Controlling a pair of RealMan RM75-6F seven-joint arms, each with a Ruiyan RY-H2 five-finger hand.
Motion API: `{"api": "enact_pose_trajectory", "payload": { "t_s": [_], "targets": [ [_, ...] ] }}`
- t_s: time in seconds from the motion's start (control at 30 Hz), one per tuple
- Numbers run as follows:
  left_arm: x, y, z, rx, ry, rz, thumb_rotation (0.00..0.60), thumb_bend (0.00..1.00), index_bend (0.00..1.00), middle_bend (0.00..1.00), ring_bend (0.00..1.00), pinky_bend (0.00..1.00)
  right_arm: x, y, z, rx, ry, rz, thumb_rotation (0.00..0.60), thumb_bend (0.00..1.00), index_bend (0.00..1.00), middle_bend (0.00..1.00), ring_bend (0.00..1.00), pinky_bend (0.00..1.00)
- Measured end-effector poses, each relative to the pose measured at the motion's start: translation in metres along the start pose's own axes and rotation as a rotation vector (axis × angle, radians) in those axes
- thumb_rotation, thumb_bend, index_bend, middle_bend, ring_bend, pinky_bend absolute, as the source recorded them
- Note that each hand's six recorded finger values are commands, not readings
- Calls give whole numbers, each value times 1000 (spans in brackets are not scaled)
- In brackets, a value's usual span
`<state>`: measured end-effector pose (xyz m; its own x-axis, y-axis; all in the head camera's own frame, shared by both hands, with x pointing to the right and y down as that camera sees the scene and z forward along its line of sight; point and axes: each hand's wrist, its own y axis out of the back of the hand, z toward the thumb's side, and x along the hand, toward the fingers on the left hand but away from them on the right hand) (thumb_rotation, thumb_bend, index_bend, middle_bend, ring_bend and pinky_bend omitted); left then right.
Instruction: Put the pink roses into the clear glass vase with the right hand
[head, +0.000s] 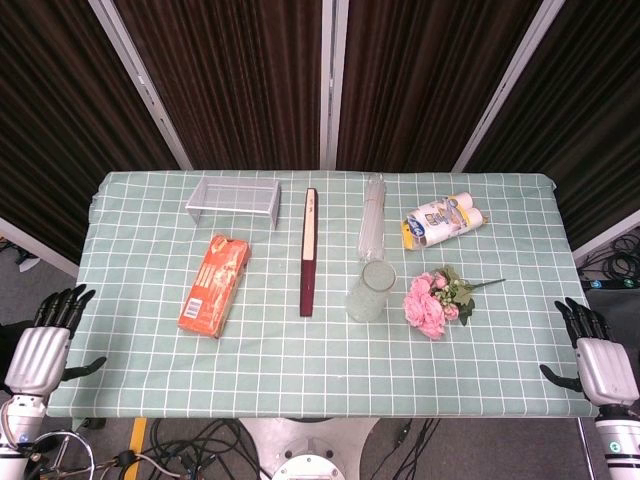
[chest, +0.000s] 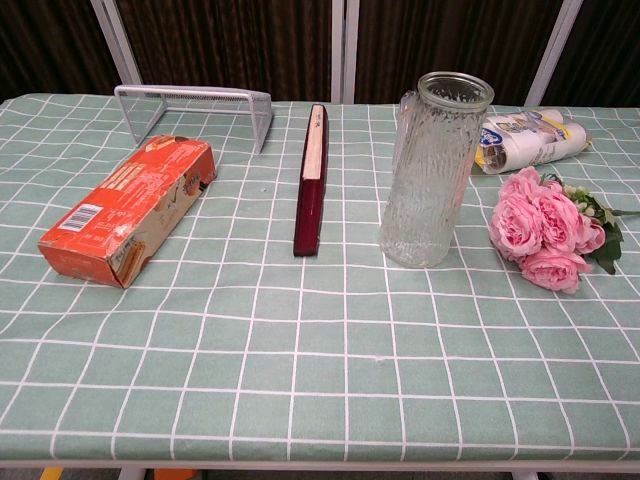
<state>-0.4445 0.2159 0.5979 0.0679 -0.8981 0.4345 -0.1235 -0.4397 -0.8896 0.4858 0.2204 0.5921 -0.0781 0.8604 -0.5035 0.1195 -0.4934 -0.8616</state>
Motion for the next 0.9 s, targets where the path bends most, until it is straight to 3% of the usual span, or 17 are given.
{"api": "enact_pose_trajectory", "payload": {
  "t_s": [0.2, 0.53, 0.9],
  "targets": [
    [0, 4, 1, 6, -7, 26, 600, 0, 75, 17, 0, 66, 0, 0, 0, 2, -3, 2, 600, 79, 0, 0, 0, 0],
    [6, 13, -2, 69, 16, 138, 600, 0, 75, 17, 0, 67, -2, -1, 1, 0, 3, 6, 600, 79, 0, 0, 0, 0],
    [10, 11, -6, 58, 34, 97, 600, 0, 76, 17, 0, 70, -12, -7, 15, 49, 59, 22, 600, 88, 0, 0, 0, 0]
  ]
}}
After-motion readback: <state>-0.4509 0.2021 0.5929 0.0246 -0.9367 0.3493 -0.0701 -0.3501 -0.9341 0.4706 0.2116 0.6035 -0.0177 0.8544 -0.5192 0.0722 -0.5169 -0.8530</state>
